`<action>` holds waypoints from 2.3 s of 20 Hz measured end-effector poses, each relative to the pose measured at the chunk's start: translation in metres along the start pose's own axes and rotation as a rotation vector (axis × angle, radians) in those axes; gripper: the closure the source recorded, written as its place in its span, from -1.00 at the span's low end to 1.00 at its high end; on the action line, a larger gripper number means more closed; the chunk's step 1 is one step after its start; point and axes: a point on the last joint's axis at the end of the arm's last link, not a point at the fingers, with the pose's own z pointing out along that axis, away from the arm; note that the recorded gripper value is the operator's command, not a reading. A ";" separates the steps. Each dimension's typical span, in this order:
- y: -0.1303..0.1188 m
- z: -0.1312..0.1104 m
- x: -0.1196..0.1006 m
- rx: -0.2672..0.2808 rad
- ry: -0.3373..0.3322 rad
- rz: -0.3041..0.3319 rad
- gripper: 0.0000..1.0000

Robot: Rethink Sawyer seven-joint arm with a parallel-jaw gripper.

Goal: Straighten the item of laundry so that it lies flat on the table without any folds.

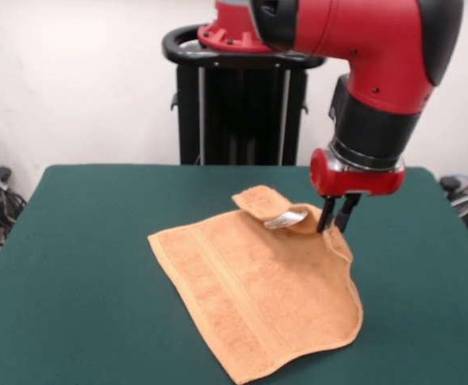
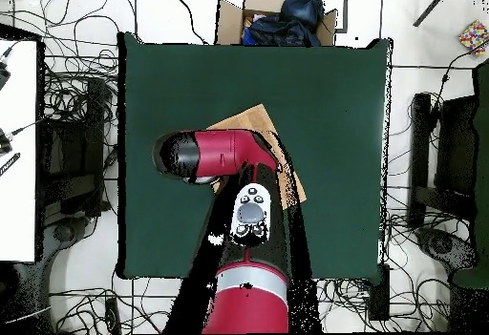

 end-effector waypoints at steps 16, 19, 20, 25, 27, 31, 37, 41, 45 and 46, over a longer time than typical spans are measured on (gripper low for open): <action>0.033 -0.015 -0.038 0.020 0.020 0.028 1.00; 0.044 -0.018 -0.046 0.010 0.014 0.040 1.00; 0.049 -0.019 -0.049 0.006 0.008 0.045 1.00; 0.066 -0.024 -0.057 -0.008 -0.007 0.069 1.00; 0.070 -0.024 -0.058 -0.010 -0.007 0.073 1.00; 0.076 -0.023 -0.058 -0.015 -0.005 0.073 1.00; 0.079 -0.016 -0.056 -0.020 0.008 0.075 1.00; 0.079 -0.013 -0.055 -0.021 0.012 0.075 -1.00; 0.080 -0.013 -0.055 -0.024 0.012 0.078 -1.00; 0.080 -0.014 -0.055 -0.024 0.011 0.078 -1.00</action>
